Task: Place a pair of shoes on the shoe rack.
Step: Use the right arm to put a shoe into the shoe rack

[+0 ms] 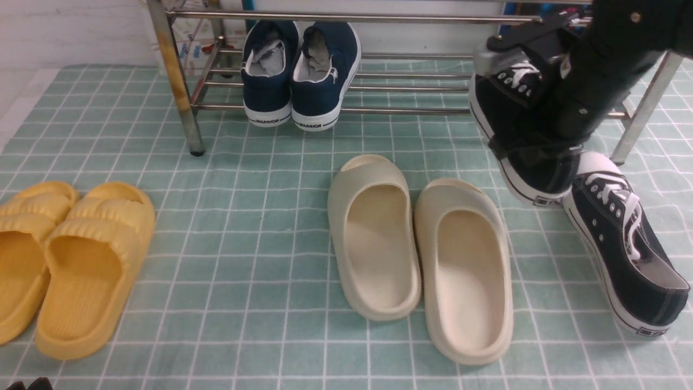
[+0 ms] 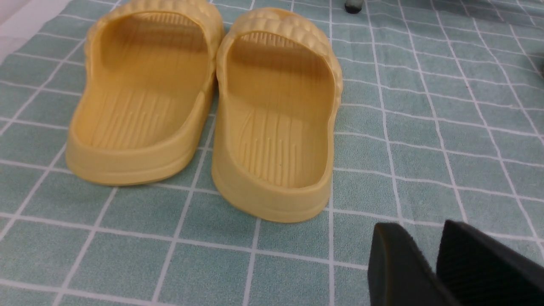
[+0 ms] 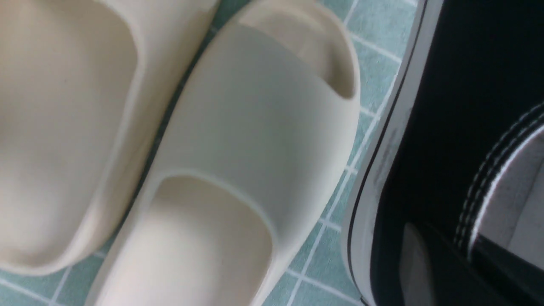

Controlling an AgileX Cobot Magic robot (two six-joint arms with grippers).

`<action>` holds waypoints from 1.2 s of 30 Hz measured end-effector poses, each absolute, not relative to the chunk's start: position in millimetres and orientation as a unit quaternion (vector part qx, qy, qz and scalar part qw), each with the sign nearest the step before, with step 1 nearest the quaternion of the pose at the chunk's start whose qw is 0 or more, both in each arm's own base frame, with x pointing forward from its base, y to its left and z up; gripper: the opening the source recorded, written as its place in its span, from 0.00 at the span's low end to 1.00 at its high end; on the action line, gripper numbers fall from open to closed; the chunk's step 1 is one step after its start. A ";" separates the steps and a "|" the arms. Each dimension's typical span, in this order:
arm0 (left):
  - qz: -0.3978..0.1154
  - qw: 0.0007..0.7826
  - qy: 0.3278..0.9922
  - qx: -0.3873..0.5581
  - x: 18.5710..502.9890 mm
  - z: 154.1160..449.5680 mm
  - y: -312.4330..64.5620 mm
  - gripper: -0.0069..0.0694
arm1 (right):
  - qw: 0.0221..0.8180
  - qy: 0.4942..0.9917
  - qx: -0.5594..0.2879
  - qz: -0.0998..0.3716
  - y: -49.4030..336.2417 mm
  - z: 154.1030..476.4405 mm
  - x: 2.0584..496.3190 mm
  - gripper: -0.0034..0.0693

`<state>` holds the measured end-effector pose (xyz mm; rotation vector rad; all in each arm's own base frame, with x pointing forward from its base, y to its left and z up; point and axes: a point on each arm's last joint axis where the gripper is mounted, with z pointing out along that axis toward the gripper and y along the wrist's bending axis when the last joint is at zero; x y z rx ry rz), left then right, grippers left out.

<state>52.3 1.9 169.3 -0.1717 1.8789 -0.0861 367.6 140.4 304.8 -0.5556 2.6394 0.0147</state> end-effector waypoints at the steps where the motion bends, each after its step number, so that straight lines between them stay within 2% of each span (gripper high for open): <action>1: -0.037 0.586 0.806 -0.074 52.3 169.3 1.9 0.32 | 0.222 0.954 -0.202 0.002 142.1 304.5 373.4 0.07; 6: -0.037 0.586 0.806 -0.074 52.3 169.3 1.9 0.32 | 0.245 0.947 -0.207 -0.009 154.6 301.7 410.7 0.07; 16: -0.037 0.586 0.806 -0.074 52.3 169.3 1.9 0.33 | 0.262 0.933 -0.247 -0.018 171.7 284.0 454.1 0.07; 30: -0.037 0.586 0.806 -0.074 52.3 169.3 1.9 0.35 | 0.318 0.916 -0.241 -0.034 173.5 268.4 485.4 0.07; 34: -0.037 0.586 0.806 -0.074 52.3 169.3 1.9 0.36 | 0.323 0.917 -0.232 -0.034 166.9 266.3 489.8 0.10; 36: -0.037 0.586 0.806 -0.074 52.3 169.3 1.9 0.36 | 0.329 0.917 -0.225 -0.031 163.1 267.0 492.7 0.15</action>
